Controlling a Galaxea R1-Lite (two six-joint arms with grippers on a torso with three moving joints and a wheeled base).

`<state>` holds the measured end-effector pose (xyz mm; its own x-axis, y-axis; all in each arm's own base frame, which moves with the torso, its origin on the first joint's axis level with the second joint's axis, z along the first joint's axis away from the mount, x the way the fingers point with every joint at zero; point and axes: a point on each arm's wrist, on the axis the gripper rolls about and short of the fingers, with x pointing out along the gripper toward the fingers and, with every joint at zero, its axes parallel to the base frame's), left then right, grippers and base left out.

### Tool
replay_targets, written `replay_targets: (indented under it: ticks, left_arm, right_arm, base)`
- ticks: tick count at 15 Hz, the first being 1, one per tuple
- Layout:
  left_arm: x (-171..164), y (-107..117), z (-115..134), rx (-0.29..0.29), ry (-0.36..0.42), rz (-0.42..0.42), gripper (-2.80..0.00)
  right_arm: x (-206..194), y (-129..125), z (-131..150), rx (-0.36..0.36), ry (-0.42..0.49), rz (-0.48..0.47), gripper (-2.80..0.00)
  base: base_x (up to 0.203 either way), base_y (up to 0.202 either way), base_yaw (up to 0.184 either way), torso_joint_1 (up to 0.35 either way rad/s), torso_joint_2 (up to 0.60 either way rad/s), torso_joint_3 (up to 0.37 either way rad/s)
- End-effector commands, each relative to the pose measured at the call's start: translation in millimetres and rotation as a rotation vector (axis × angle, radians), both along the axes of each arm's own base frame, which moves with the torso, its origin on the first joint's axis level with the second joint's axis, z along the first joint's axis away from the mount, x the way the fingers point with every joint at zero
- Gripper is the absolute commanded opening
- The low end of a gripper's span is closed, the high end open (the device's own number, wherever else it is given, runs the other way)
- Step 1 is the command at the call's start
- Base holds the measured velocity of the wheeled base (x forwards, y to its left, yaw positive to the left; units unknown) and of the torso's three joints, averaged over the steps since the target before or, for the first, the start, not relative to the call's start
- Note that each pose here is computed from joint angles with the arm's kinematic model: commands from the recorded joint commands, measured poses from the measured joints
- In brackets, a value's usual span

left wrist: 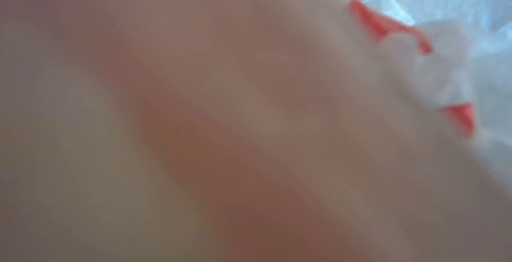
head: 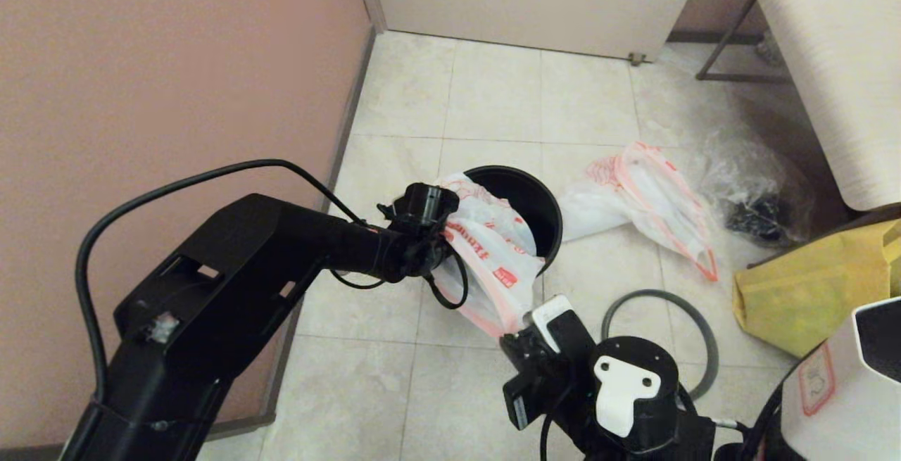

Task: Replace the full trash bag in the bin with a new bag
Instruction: Put the new garbage bag on the trash can

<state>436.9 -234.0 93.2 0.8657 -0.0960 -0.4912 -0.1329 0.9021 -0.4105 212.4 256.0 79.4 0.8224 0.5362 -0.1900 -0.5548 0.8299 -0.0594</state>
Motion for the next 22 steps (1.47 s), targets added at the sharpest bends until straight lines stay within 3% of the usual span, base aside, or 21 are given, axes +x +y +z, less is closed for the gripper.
replay_targets:
  ticks: [1, 5, 9, 15, 22]
  left_arm:
    - [-4, 1, 11, -0.023, -0.014, -0.001, -2.80]
    - [-4, 5, 14, -0.037, -0.012, -0.007, -2.80]
    - [-5, 4, 17, -0.046, -0.015, -0.011, -2.80]
    - [-11, 2, 15, -0.042, 0.002, -0.018, -2.80]
    - [-12, 9, 10, -0.034, 0.016, -0.007, -2.80]
  right_arm:
    - [11, 6, -3, -0.004, -0.010, -0.015, -2.80]
    - [21, 19, 1, -0.005, -0.018, -0.005, -2.80]
    - [52, 17, -27, -0.039, 0.010, -0.070, -2.80]
    - [106, -9, -32, -0.020, -0.023, -0.278, -2.80]
    - [125, -33, -30, -0.015, -0.029, -0.355, -2.80]
  base:
    - [0.000, 0.000, 0.000, 0.000, 0.00, 0.000]
    - [0.000, 0.000, 0.000, 0.000, 0.00, 0.000]
    - [0.000, 0.000, 0.000, 0.000, 0.00, 0.000]
    - [0.000, 0.000, 0.000, 0.000, 0.00, 0.000]
    - [0.000, 0.000, 0.000, 0.000, 0.00, 0.000]
